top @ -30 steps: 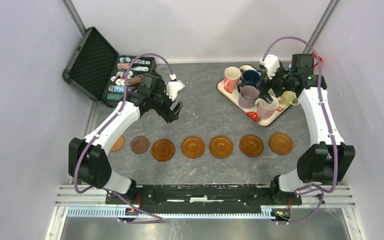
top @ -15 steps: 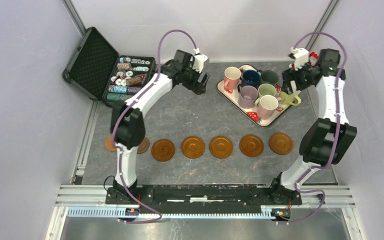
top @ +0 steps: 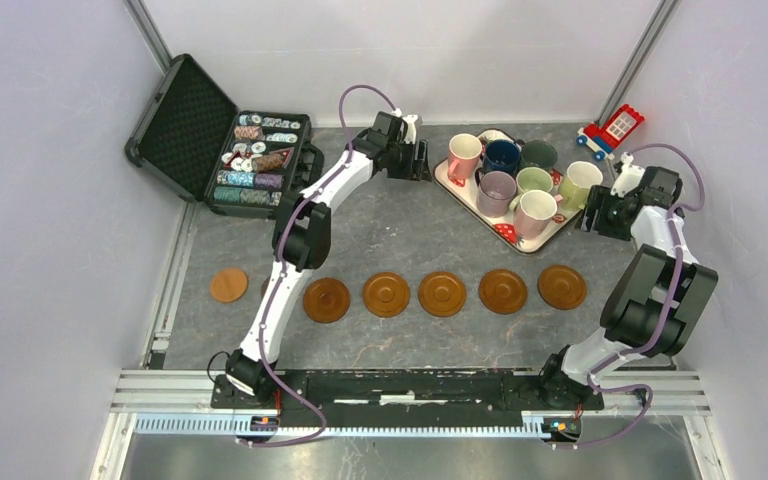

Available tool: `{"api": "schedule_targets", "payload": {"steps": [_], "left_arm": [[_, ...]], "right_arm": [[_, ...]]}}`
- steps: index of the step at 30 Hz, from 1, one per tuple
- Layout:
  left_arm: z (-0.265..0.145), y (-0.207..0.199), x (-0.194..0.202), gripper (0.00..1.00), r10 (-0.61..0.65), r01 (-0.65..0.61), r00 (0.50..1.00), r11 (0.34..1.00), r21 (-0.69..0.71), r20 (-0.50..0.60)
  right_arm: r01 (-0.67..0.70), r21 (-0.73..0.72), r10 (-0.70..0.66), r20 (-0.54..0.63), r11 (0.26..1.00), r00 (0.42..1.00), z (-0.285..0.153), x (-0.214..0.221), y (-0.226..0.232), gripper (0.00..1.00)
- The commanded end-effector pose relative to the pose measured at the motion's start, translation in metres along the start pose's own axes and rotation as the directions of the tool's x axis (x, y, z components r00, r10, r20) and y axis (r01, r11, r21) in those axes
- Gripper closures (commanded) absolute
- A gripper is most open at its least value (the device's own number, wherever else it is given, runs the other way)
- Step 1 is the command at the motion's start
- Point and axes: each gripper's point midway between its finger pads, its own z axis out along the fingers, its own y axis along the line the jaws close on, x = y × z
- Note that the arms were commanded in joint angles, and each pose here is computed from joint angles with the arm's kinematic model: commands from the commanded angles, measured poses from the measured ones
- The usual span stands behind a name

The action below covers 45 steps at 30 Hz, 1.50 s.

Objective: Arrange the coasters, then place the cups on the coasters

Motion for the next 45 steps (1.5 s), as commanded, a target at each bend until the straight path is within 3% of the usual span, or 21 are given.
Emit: {"api": "schedule_targets", "payload": {"steps": [1, 10, 23, 31, 36, 40, 45], "left_arm": [[0.004, -0.024, -0.029, 0.31, -0.106, 0.095, 0.991, 0.987, 0.127, 0.078], [0.027, -0.021, -0.027, 0.36, -0.159, 0.142, 0.982, 0.978, 0.155, 0.104], [0.047, -0.032, -0.017, 0.49, -0.166, 0.147, 0.98, 0.975, 0.164, 0.107], [0.051, -0.038, -0.018, 0.74, -0.186, 0.165, 0.976, 0.97, 0.177, 0.115], [0.041, -0.04, -0.017, 0.97, -0.188, 0.17, 0.977, 0.972, 0.164, 0.101], [0.026, -0.039, -0.018, 0.98, -0.201, 0.186, 0.975, 0.972, 0.143, 0.097], [-0.001, -0.033, -0.013, 0.98, -0.225, 0.213, 0.968, 0.971, 0.108, 0.112]], "right_arm": [[-0.1, 0.031, 0.095, 0.122, 0.995, 0.988, 0.017, -0.023, -0.009, 0.34], [-0.197, -0.019, 0.198, 0.089, 0.98, 0.976, 0.053, -0.009, 0.002, 0.39], [-0.204, -0.042, 0.206, 0.042, 0.978, 0.978, 0.089, 0.001, 0.022, 0.46], [-0.204, -0.056, 0.204, 0.009, 0.977, 0.979, 0.1, 0.006, 0.029, 0.61], [-0.174, -0.083, 0.175, 0.005, 0.981, 0.985, 0.108, -0.001, 0.04, 0.8], [-0.132, -0.113, 0.133, 0.005, 0.985, 0.991, 0.116, -0.011, 0.055, 0.99], [-0.099, -0.147, 0.1, 0.002, 0.984, 0.995, 0.129, -0.02, 0.074, 1.0]]}}
